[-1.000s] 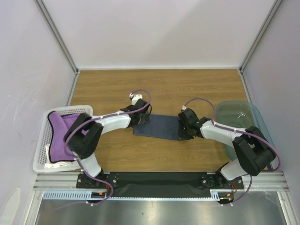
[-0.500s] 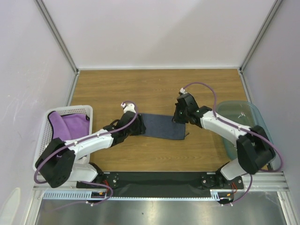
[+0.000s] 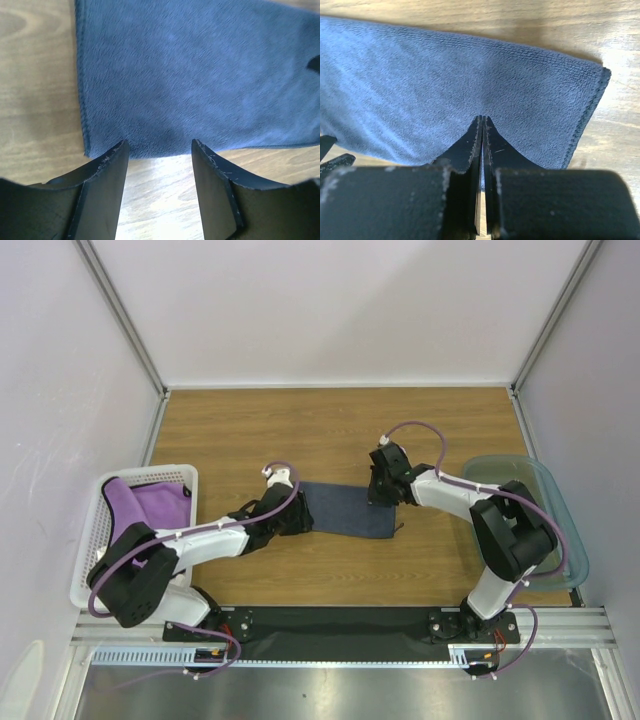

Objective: Fold and stack the towels
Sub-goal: Fold the towel

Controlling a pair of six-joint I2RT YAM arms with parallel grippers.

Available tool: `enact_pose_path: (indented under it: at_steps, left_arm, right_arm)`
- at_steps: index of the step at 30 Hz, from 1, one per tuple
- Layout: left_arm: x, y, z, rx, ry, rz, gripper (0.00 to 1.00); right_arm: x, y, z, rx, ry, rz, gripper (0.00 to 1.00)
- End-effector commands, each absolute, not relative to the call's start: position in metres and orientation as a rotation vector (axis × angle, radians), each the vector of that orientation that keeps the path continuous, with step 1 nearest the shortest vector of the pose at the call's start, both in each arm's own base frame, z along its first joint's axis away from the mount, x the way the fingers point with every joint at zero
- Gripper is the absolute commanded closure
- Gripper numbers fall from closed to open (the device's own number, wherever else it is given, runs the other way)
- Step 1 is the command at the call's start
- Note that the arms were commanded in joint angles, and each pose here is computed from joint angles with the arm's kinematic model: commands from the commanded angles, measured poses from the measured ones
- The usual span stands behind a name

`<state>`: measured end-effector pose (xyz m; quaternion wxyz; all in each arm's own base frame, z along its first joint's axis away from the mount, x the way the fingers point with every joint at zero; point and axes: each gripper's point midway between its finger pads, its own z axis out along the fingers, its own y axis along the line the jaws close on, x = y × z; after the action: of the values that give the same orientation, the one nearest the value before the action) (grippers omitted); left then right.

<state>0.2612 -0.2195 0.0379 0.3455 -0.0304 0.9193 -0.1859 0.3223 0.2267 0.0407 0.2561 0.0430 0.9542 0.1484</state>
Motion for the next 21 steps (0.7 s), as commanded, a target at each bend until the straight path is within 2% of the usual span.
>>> enact_pose_path:
  at_steps: [1,11,15,18,21]
  left_arm:
    - [0.252,-0.218,0.031,-0.108,2.415,-0.5,0.42]
    - [0.243,-0.207,0.022,-0.052,2.486,-0.409,0.41]
    - [0.256,-0.212,0.059,-0.03,2.42,-0.422,0.38]
    - [0.271,-0.209,0.094,-0.05,2.329,-0.417,0.3]
    - [0.286,-0.198,0.106,-0.084,2.295,-0.405,0.29]
  right_arm:
    - [0.338,0.226,0.044,0.138,2.542,0.391,1.0]
    - [0.341,0.227,0.049,0.105,2.55,0.396,1.0]
    - [0.334,0.25,0.073,-0.026,2.511,0.433,1.0]
    - [0.326,0.271,0.086,-0.1,2.491,0.487,1.0]
    - [0.323,0.281,0.088,-0.12,2.491,0.516,1.0]
